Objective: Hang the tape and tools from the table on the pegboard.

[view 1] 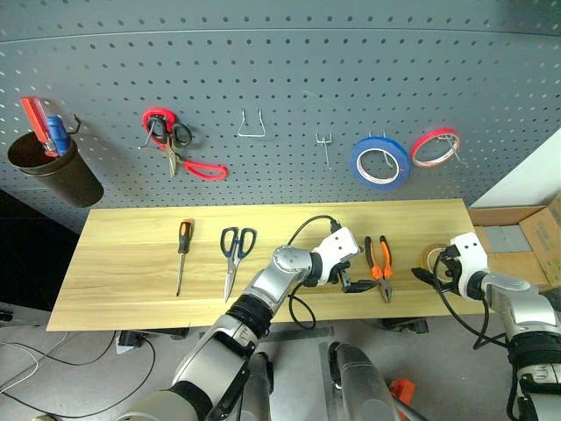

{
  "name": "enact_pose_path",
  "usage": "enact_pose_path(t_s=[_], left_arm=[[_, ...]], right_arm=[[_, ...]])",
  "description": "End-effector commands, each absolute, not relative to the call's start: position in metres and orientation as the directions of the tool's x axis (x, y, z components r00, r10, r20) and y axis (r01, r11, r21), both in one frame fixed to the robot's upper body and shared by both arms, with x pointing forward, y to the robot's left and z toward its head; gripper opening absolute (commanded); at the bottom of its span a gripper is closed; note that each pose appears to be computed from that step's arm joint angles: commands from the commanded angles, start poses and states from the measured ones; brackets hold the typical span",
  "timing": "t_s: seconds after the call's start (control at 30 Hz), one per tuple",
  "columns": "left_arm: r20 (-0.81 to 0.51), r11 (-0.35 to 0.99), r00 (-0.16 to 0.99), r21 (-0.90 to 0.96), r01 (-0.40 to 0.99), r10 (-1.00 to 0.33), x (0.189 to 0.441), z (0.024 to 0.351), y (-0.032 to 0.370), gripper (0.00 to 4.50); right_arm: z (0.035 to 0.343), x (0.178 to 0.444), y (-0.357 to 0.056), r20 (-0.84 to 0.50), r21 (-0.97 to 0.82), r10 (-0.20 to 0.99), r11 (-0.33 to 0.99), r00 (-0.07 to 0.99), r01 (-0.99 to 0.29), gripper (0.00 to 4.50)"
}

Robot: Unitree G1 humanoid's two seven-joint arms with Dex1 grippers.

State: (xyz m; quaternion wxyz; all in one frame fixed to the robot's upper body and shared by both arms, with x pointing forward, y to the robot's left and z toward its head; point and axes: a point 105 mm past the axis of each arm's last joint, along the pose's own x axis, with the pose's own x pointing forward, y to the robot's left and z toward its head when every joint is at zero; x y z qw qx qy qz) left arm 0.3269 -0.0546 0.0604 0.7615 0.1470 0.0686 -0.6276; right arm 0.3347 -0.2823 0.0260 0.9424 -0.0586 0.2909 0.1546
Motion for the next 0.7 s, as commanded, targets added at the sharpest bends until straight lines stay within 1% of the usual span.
enact_pose_path(t_s=[0.03,0.13,0.27,0.3,0.33,0.43,0.67,0.7], left_arm=[[-0.259,0.143,0.185,0.170,0.975,-0.948,0.325,0.070,-0.064,4.44],[-0.263,0.118,0.165,0.186,0.975,-0.951,0.320,0.070,-0.068,4.44],[-0.302,0.043,0.121,0.252,0.967,-0.946,0.311,0.063,-0.070,4.44],[-0.309,0.031,0.116,0.265,0.964,-0.944,0.310,0.062,-0.070,4.50],[-0.313,0.024,0.113,0.273,0.962,-0.943,0.309,0.061,-0.070,4.50],[-0.309,0.028,0.113,0.268,0.963,-0.944,0.310,0.061,-0.070,4.50],[-0.304,0.057,0.142,0.274,0.960,-0.942,0.320,0.065,-0.064,4.50],[-0.303,0.060,0.146,0.275,0.960,-0.942,0.321,0.066,-0.062,4.50]], right_arm=[[0.022,0.335,-0.291,-0.580,-0.035,0.237,0.949,0.779,-0.314,4.50],[0.011,0.333,-0.301,-0.608,-0.026,0.205,0.960,0.767,-0.278,4.50],[0.004,0.332,-0.306,-0.627,-0.031,0.199,0.960,0.753,-0.280,4.50],[0.005,0.334,-0.308,-0.618,-0.044,0.190,0.960,0.763,-0.275,4.12],[0.005,0.335,-0.308,-0.611,-0.052,0.188,0.960,0.769,-0.277,3.89],[0.006,0.338,-0.308,-0.601,-0.067,0.182,0.959,0.778,-0.276,2.89],[0.010,0.344,-0.306,-0.583,-0.078,0.186,0.956,0.791,-0.283,0.43],[0.011,0.344,-0.306,-0.581,-0.086,0.183,0.955,0.793,-0.283,0.14]])
